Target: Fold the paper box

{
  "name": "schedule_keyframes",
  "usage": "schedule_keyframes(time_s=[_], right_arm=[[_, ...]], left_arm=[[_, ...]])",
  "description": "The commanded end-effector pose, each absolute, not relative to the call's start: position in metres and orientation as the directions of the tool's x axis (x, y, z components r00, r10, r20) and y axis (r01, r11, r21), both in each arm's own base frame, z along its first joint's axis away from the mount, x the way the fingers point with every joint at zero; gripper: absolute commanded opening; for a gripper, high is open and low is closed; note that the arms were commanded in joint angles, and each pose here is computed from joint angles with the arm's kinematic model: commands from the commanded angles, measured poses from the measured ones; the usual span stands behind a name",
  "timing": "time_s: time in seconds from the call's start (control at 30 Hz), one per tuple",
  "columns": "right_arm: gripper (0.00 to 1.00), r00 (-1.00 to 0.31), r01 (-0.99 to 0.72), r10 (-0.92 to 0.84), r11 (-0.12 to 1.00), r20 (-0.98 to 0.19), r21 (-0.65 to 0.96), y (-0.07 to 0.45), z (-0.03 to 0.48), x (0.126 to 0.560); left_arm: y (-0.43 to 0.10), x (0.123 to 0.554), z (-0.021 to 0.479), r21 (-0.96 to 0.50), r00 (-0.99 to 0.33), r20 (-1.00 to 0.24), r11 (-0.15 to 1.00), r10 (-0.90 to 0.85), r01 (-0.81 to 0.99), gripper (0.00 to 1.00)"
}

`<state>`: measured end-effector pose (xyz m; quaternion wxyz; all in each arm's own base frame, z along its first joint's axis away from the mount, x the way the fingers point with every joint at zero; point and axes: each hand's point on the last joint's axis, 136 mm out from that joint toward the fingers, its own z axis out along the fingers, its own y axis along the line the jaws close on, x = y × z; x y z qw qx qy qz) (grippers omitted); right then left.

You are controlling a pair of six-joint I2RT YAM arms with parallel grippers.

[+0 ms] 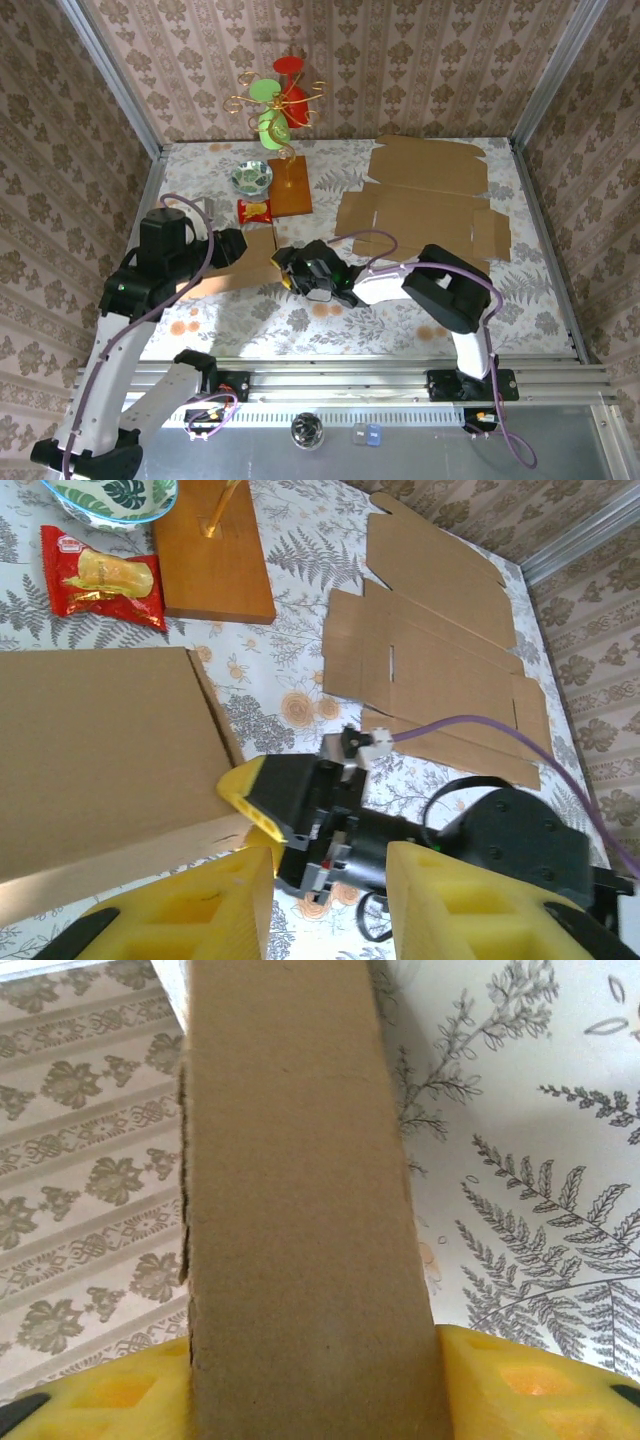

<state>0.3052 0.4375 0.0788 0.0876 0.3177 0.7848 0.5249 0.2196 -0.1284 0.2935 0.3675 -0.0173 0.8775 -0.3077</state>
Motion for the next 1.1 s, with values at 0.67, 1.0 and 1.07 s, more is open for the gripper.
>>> schedule_keyframes(time_s=[0.67, 1.0, 1.07], right_arm=[[0.78, -0.773, 0.462, 0.624, 0.679, -0.117, 0.571, 0.243, 0.122, 0.281], [0.75, -0.607, 0.547, 0.774, 0.573, -0.182, 0.611, 0.108, 0.162, 0.282], [0.73, -0.574, 0.552, 0.800, 0.536, -0.175, 0.639, 0.093, 0.170, 0.279]], left_arm=[[-0.231, 0.255, 0.317, -0.297, -0.558, -0.825, 0.770, 0.092, 0.565, 0.37], [-0.299, 0.337, 0.234, -0.650, -0.762, -0.595, 0.711, -0.254, 0.270, 0.36], [-0.316, 0.343, 0.205, -0.721, -0.824, -0.469, 0.676, -0.319, 0.149, 0.28]])
